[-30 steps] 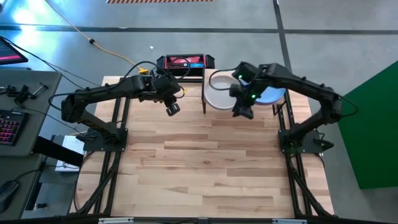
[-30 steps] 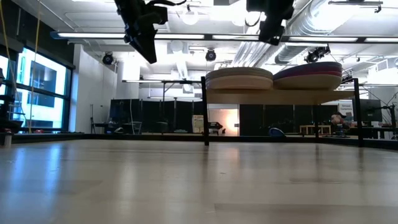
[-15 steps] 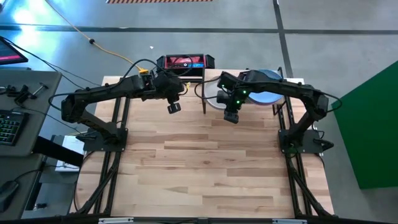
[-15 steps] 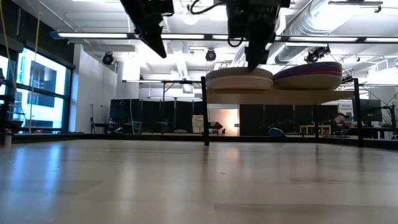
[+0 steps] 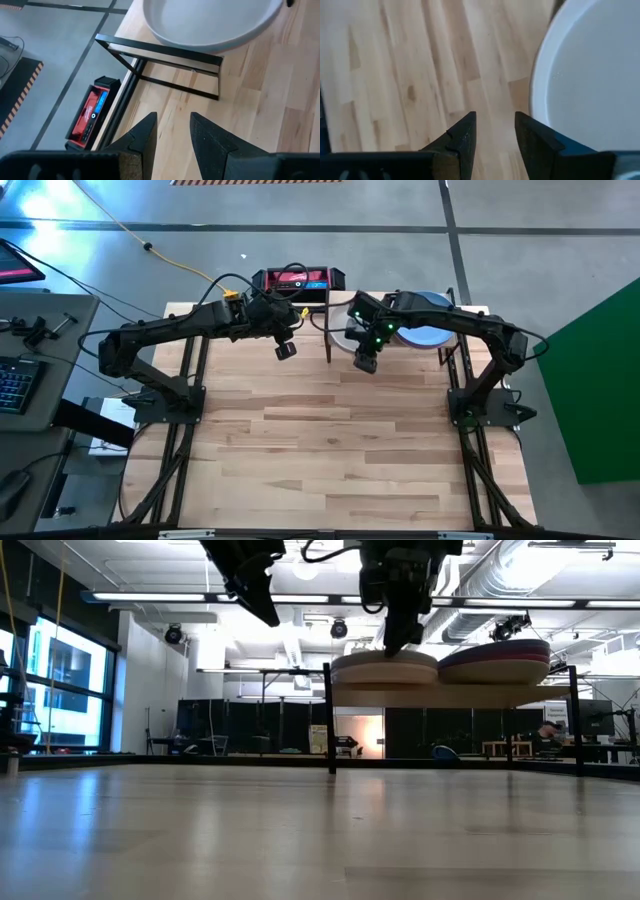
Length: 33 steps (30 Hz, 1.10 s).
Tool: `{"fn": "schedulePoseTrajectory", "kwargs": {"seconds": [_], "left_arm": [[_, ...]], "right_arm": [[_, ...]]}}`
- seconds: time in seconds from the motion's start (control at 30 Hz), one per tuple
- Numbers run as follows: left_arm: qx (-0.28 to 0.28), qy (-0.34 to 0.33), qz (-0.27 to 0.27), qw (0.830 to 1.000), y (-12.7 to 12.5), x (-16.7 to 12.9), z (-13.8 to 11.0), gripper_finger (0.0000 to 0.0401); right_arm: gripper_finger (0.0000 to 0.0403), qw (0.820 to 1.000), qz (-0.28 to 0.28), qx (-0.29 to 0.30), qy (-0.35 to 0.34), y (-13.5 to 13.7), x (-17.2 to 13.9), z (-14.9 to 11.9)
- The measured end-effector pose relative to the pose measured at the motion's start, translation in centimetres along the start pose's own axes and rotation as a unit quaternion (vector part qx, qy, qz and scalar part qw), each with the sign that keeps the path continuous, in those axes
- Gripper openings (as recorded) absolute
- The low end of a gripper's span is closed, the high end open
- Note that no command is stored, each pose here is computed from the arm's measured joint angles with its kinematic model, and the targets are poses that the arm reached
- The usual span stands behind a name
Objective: Place and stack plates onto a shelf
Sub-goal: Stack the gray plate on top of the light blue plate on the shelf, then return to Home Position
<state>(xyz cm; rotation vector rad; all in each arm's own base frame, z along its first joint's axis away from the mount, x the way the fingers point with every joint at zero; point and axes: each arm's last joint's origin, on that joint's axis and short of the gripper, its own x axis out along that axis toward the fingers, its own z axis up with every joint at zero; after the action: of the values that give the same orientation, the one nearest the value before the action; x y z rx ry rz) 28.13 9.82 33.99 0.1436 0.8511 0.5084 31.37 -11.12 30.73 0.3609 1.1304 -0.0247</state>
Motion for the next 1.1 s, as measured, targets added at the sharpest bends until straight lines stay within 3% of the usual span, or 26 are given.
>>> {"fn": "schedulePoseTrajectory", "kwargs": {"seconds": [0.53, 0.73, 0.97, 1.1], "left_arm": [[0.0, 0.0, -0.001, 1.0, 0.0, 0.0, 0.0, 0.0104], [0.0, 0.0, -0.001, 1.0, 0.0, 0.0, 0.0, 0.0104], [-0.033, 0.003, -0.001, 0.999, 0.0, 0.0, -0.1, 0.0104], [-0.043, 0.002, -0.002, 0.999, 0.0, -0.2, -0.1, 0.0104]], "right_arm": [[0.0129, 0.998, -0.05, 0.035, -0.027, -1.9, -0.5, 0.4], [0.0129, 0.998, -0.031, 0.038, -0.03, -1.9, -0.8, 0.2], [0.0129, 0.999, -0.022, 0.02, -0.035, -0.6, -1.7, -0.1], [0.0129, 0.997, -0.011, -0.027, -0.067, 0.7, -3.6, -0.5]]}}
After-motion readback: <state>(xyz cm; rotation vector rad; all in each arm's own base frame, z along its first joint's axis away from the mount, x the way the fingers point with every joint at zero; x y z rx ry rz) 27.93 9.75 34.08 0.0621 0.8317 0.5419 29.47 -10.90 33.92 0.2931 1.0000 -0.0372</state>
